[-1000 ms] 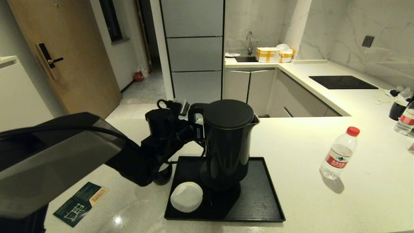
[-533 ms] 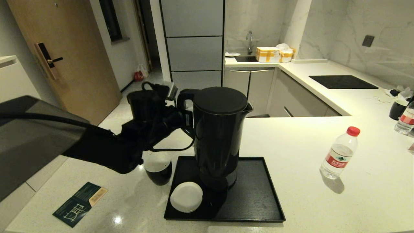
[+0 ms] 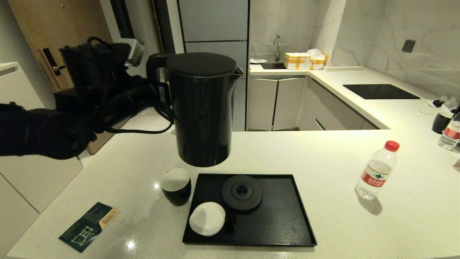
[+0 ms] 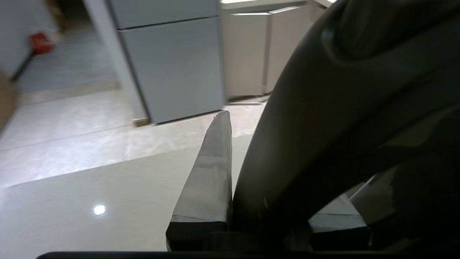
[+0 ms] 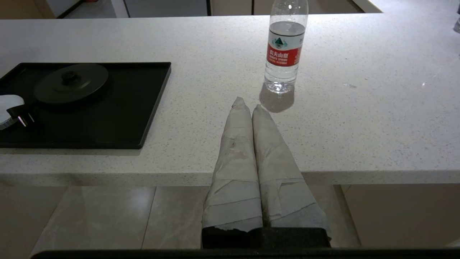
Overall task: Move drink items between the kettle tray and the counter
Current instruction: Place it on the left
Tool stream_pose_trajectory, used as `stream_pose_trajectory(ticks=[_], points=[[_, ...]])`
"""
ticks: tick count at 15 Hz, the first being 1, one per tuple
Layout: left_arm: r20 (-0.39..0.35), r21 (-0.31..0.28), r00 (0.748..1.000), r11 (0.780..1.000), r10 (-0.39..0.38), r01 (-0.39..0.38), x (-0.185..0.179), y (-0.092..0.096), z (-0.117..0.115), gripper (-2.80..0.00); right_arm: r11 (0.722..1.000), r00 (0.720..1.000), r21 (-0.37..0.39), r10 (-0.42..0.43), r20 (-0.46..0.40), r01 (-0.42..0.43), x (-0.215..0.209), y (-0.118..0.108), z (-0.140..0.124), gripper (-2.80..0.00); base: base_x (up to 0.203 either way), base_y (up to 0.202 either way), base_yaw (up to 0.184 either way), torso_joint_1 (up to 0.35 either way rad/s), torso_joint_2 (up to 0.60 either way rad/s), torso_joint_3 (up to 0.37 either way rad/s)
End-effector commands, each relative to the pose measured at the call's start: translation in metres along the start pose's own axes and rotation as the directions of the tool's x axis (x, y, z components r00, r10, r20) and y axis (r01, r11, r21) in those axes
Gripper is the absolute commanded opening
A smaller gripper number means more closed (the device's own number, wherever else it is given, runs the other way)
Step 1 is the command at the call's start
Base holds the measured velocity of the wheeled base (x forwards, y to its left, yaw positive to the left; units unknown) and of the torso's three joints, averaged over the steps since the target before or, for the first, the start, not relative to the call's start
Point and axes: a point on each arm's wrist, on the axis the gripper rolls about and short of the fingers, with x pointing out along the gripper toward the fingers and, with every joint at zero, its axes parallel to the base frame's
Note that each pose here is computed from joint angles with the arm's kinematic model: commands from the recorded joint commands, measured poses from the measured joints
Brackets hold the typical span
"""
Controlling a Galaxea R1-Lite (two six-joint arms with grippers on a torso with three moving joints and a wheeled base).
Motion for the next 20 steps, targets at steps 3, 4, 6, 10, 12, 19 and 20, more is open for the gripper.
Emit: stream_pose_trajectory(ticks=[3, 4, 6, 10, 12, 19, 20], points=[[0.049, -0.012, 0.986, 0.987, 0.161, -0.161, -0.036, 0.043, 0.031, -2.80, 1.000, 1.000, -0.001, 0.000, -0.002, 0.000, 0.000, 0.000, 0.000, -2.80, 0.000, 0.000, 0.000, 0.000, 0.00, 0.000], [0.046, -0.022, 0.980, 0.981, 0.193, -0.192, -0.042, 0.052, 0.031, -2.80, 1.000, 1.000, -0.001, 0.000, -0.002, 0.000, 0.000, 0.000, 0.000, -2.80, 0.000, 0.000, 0.000, 0.000, 0.00, 0.000], [0.027, -0.050, 0.966, 0.965, 0.258, -0.257, -0.052, 0.073, 0.028, -2.80, 1.000, 1.000, 0.000, 0.000, -0.002, 0.000, 0.000, 0.000, 0.000, -2.80, 0.000, 0.000, 0.000, 0.000, 0.00, 0.000], [-0.026, -0.098, 0.925, 0.919, 0.380, -0.381, -0.062, 0.113, 0.012, -2.80, 1.000, 1.000, 0.000, 0.000, -0.002, 0.000, 0.000, 0.000, 0.000, -2.80, 0.000, 0.000, 0.000, 0.000, 0.00, 0.000], [-0.084, -0.116, 0.886, 0.878, 0.457, -0.464, -0.071, 0.141, -0.007, -2.80, 1.000, 1.000, 0.000, 0.000, -0.002, 0.000, 0.000, 0.000, 0.000, -2.80, 0.000, 0.000, 0.000, 0.000, 0.00, 0.000], [-0.112, -0.109, 0.825, 0.819, 0.554, -0.564, -0.068, 0.190, -0.047, -2.80, 1.000, 1.000, -0.001, 0.000, -0.002, 0.000, 0.000, 0.000, 0.000, -2.80, 0.000, 0.000, 0.000, 0.000, 0.00, 0.000], [-0.115, -0.107, 0.824, 0.817, 0.555, -0.566, -0.068, 0.191, -0.048, -2.80, 1.000, 1.000, -0.001, 0.000, -0.002, 0.000, 0.000, 0.000, 0.000, -2.80, 0.000, 0.000, 0.000, 0.000, 0.00, 0.000]])
